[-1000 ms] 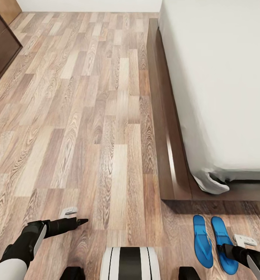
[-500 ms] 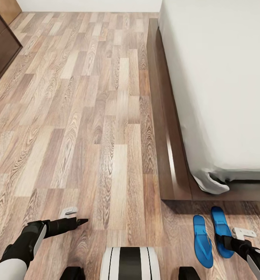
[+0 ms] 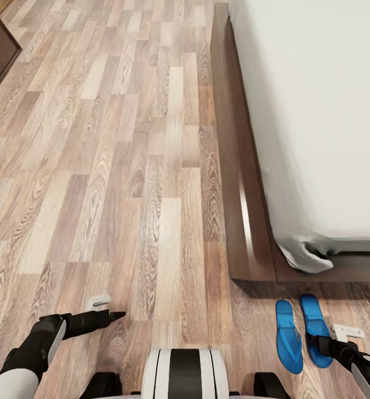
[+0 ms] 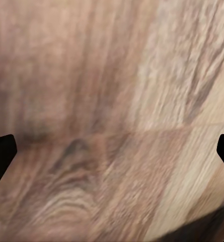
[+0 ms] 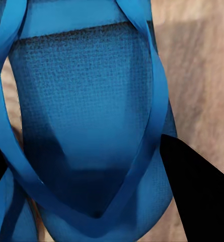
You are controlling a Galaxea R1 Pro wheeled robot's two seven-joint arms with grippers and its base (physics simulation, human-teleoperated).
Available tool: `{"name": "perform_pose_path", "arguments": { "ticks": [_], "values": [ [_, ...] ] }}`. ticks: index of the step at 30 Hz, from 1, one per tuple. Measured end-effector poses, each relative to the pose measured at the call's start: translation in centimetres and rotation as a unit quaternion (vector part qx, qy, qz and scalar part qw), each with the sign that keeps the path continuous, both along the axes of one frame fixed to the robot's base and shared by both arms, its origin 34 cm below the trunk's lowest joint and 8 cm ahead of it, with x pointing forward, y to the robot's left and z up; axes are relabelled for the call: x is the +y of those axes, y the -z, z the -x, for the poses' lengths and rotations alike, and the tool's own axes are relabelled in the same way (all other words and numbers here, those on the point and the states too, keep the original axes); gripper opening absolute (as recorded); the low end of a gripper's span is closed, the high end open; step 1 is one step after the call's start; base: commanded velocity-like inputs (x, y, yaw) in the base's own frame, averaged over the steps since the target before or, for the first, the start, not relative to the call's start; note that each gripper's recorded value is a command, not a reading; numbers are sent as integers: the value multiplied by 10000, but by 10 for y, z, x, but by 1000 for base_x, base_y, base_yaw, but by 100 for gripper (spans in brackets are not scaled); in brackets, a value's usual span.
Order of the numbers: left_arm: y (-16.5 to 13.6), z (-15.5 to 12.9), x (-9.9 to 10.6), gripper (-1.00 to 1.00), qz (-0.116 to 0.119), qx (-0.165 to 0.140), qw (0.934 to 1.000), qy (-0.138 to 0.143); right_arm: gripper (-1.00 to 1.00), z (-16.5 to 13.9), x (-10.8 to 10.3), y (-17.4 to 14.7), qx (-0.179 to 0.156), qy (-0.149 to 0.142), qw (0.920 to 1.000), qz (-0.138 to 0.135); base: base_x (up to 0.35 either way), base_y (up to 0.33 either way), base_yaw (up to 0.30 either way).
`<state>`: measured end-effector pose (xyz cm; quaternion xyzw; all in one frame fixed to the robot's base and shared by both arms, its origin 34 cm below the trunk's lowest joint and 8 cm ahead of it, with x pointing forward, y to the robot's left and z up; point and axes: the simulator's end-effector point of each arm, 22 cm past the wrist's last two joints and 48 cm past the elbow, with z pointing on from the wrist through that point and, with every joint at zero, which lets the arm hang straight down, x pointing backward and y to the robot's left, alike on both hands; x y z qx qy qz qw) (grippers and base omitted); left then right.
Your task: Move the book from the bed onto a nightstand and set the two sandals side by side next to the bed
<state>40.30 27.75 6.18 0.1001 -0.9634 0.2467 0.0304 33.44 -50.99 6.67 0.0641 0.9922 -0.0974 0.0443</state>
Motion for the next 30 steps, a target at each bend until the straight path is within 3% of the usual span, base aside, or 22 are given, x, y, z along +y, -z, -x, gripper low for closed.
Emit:
{"name": "perform_pose_path", "arguments": {
  "ticks": [27,28,30],
  "values": [
    [9,12,0,100,3,140,9999,-6,-100,12,0,8,146,-5,9999,1,0,0,0],
    [9,12,0,100,2,140,9999,-5,100,12,0,8,147,-5,9999,1,0,0,0],
    [9,12,0,100,3,140,9999,-6,100,12,0,8,147,0,9999,0,0,0,0]
  ]
}}
